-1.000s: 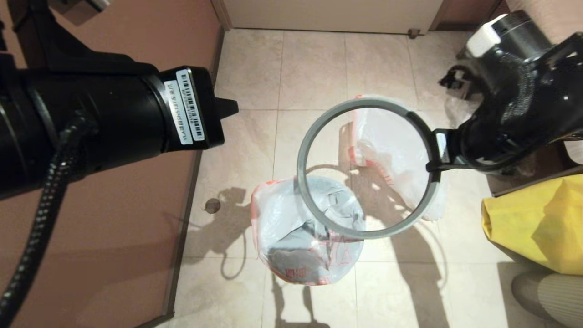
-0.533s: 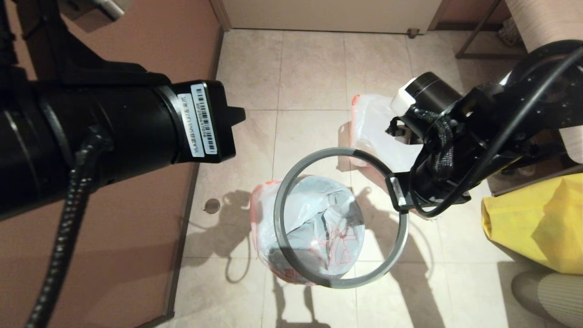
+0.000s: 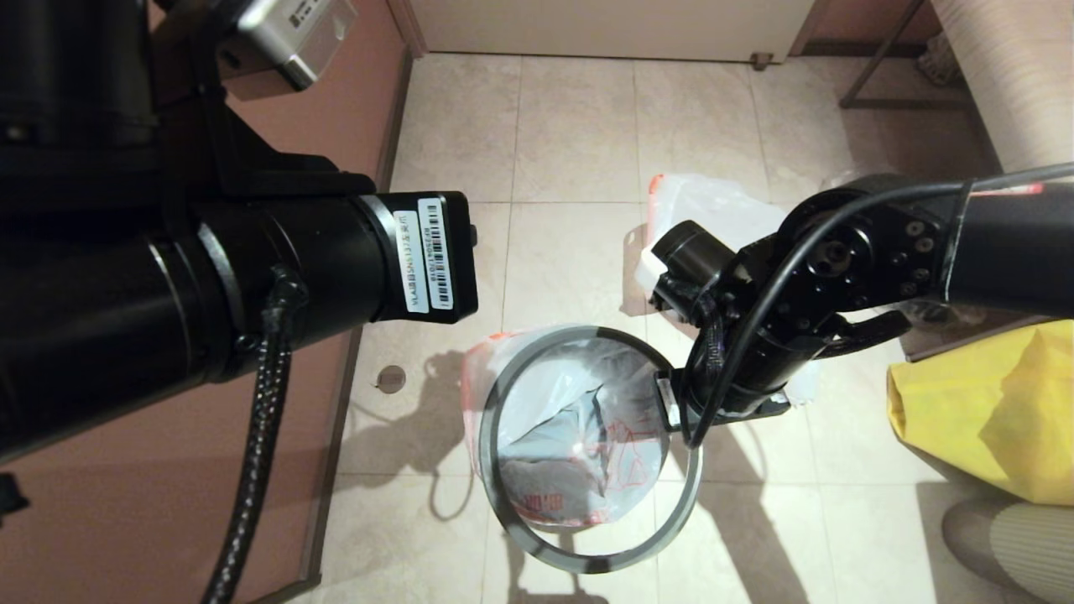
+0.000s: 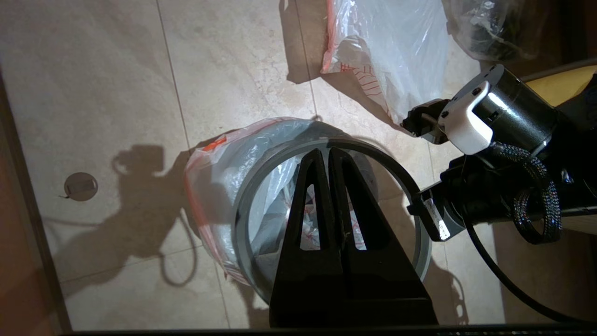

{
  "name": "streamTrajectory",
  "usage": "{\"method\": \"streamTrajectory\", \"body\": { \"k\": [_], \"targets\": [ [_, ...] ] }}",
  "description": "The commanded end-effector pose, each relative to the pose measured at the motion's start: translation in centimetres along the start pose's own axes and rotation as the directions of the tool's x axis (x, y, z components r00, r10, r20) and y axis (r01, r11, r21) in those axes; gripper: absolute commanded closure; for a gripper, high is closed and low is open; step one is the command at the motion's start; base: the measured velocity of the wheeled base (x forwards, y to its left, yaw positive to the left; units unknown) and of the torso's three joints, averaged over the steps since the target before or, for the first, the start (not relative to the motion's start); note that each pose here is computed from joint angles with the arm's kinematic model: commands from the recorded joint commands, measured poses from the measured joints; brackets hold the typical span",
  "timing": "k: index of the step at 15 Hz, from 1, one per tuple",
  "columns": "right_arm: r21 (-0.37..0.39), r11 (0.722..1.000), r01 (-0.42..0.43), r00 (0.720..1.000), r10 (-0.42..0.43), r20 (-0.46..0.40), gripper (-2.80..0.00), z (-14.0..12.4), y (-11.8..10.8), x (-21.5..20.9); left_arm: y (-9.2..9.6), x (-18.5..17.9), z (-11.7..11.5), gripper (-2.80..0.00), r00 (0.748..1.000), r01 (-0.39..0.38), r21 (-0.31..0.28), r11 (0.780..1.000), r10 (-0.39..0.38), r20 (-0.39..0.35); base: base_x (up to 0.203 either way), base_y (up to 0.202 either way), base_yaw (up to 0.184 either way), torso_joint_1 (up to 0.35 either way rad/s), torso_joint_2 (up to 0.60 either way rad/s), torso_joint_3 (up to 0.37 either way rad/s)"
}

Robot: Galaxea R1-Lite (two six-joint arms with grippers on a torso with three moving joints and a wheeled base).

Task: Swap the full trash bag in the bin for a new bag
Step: Place the trash can ring on the trash can

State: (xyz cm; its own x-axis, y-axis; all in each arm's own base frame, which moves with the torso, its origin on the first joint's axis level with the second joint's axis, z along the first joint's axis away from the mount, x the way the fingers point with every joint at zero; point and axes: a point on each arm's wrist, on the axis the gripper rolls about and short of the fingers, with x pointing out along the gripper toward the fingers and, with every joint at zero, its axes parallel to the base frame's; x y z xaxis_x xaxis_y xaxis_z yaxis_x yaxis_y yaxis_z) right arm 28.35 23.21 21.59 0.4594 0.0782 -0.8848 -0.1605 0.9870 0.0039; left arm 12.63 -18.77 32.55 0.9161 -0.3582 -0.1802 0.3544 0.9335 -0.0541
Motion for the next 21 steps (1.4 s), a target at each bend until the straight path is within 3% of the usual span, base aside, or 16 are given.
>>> {"method": "streamTrajectory", "body": {
  "k": [1,8,14,17,21],
  "targets": [
    [-0.001,1.000,0.011,1.000,-0.011,-0.024,0.00,0.4,0.2,1.9,0.1,0.0,-0.1,0.00,1.000,-0.004,0.002,1.000,0.004,-0.003,0.000,0.000,0.000,0.000,0.00,0.000],
    [-0.022,1.000,0.018,0.999,-0.019,-0.034,0.00,1.6,0.5,5.7,0.3,-1.2,0.2,0.00,1.000,0.021,-0.007,1.000,-0.021,0.015,0.000,0.000,0.000,0.000,0.00,0.000],
    [-0.065,0.997,-0.039,0.991,0.047,0.124,0.00,3.8,2.1,7.7,0.7,-1.3,0.4,0.00,1.000,0.008,0.004,1.000,-0.008,0.025,0.000,0.000,0.000,0.000,0.00,0.000],
    [-0.071,0.997,0.030,0.982,-0.017,0.187,0.00,4.3,2.3,8.8,0.9,-1.5,0.6,0.00,0.999,0.008,-0.001,1.000,-0.008,0.031,0.000,0.000,0.000,0.000,0.00,0.000],
    [-0.052,0.998,0.044,0.971,-0.030,0.237,0.00,4.7,1.7,6.7,0.6,-1.4,0.3,0.00,1.000,0.012,0.006,1.000,-0.012,0.023,0.000,0.000,0.000,0.000,0.00,0.000]
  ]
}}
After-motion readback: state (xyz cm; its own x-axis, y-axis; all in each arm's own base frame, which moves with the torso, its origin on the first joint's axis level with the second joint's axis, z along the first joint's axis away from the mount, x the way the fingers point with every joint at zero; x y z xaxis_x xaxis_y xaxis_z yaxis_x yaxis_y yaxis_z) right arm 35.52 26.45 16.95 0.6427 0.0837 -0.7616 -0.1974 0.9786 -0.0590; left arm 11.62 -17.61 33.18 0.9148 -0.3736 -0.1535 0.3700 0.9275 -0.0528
